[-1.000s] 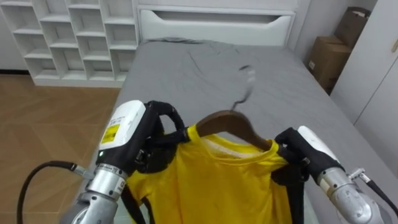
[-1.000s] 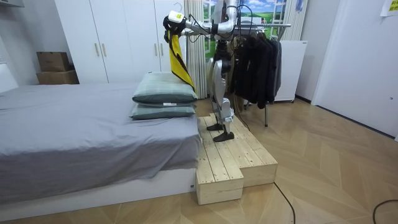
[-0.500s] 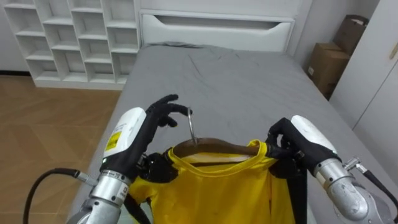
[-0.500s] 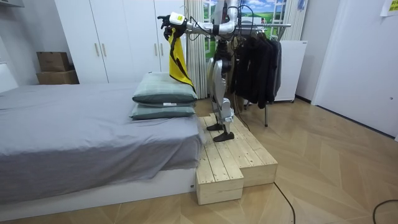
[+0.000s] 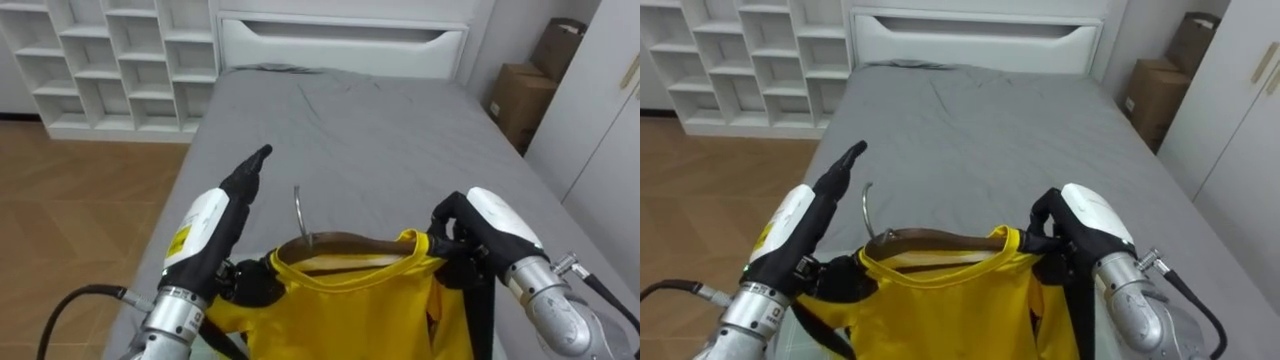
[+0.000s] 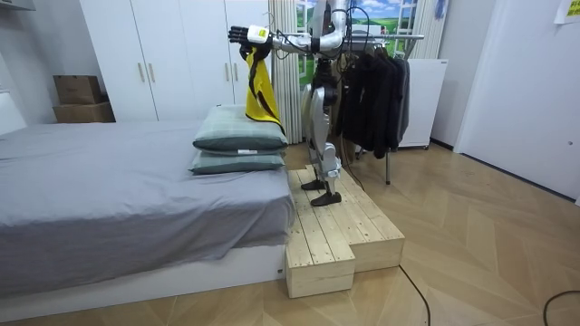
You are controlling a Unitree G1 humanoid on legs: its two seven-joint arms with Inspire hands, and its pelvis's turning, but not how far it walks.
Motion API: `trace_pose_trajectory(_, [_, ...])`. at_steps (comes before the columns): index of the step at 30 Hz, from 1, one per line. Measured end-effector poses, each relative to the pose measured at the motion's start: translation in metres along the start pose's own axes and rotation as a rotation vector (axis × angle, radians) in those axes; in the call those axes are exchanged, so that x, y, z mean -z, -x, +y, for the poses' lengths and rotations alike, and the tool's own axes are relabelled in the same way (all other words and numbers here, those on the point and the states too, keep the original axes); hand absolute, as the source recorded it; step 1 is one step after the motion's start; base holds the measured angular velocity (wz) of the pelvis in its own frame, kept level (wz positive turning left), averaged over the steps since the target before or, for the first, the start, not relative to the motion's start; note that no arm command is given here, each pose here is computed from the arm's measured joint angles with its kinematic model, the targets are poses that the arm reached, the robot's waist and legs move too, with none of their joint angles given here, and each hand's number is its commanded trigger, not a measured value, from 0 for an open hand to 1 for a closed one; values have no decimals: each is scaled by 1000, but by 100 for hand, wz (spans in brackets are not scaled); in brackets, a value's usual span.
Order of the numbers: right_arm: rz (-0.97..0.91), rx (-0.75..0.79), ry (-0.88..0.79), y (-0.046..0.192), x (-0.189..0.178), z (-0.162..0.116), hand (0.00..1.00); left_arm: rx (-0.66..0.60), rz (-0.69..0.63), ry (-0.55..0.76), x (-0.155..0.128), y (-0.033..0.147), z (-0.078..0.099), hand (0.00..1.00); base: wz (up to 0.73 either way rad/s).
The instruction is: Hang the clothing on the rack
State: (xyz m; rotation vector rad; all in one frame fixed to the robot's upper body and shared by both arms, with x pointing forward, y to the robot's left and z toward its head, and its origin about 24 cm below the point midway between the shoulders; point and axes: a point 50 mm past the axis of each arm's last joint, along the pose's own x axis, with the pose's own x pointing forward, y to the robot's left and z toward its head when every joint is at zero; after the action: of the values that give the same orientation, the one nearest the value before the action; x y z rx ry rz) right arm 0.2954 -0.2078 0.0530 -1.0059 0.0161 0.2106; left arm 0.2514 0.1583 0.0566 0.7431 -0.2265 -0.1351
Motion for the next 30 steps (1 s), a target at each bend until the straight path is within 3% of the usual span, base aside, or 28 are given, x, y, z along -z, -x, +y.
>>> trace_pose_trajectory(13, [48, -21, -104, 7, 13, 9, 100, 48, 30, -3, 5, 9, -10, 0, 3])
trace_pose_trajectory(18, [138, -27, -303, 17, 36, 20, 100, 38, 36, -8, 7, 9, -7, 0, 0])
trace_pose_trajectory(30, [201, 52, -508, 32, 55, 16, 100, -4, 52, -17, 11, 8, 2, 0, 1])
